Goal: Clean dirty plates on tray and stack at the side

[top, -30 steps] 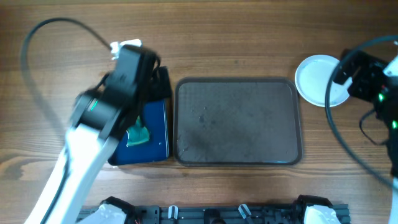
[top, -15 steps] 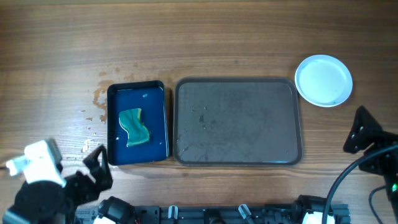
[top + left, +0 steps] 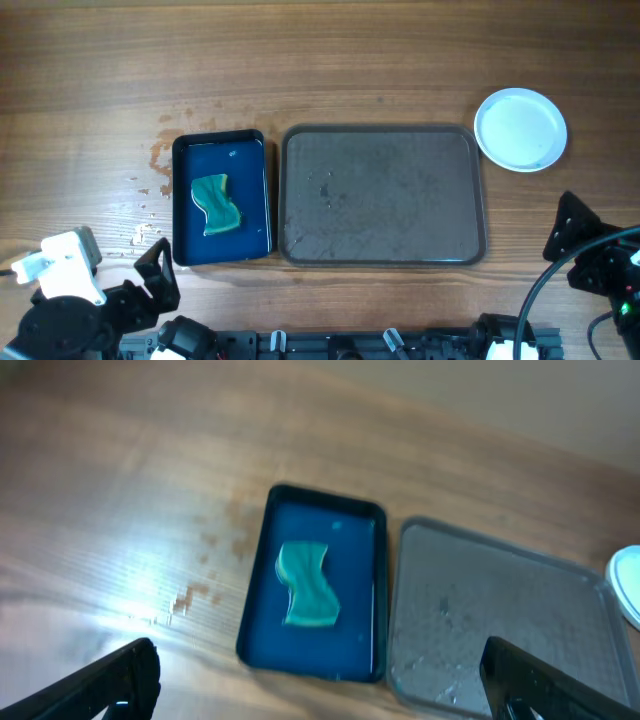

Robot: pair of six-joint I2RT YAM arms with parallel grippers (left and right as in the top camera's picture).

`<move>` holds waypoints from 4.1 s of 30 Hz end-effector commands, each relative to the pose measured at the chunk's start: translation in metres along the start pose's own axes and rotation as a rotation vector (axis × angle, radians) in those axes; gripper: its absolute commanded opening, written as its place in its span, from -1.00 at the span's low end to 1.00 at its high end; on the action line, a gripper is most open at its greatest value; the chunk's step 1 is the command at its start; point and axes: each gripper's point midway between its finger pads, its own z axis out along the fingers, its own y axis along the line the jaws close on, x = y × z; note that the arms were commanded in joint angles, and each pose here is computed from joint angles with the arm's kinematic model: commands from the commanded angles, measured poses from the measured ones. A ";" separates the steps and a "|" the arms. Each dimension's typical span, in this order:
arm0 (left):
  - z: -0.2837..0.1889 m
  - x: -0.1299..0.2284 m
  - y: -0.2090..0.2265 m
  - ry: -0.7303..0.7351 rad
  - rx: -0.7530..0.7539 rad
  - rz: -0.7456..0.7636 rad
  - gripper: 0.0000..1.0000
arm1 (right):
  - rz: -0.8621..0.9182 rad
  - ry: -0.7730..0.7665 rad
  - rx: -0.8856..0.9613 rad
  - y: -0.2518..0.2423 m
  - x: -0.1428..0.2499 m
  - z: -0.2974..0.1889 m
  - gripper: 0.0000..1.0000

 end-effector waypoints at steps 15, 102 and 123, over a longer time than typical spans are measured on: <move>0.000 -0.009 -0.004 -0.039 0.011 0.140 1.00 | -0.013 0.008 0.020 -0.003 0.000 0.000 0.99; 0.198 0.071 -0.004 -0.495 0.286 -0.120 1.00 | -0.012 0.008 0.020 -0.003 0.000 0.000 0.99; 0.198 0.071 -0.004 -0.494 0.285 -0.121 1.00 | -0.013 0.007 0.020 -0.003 0.000 0.000 1.00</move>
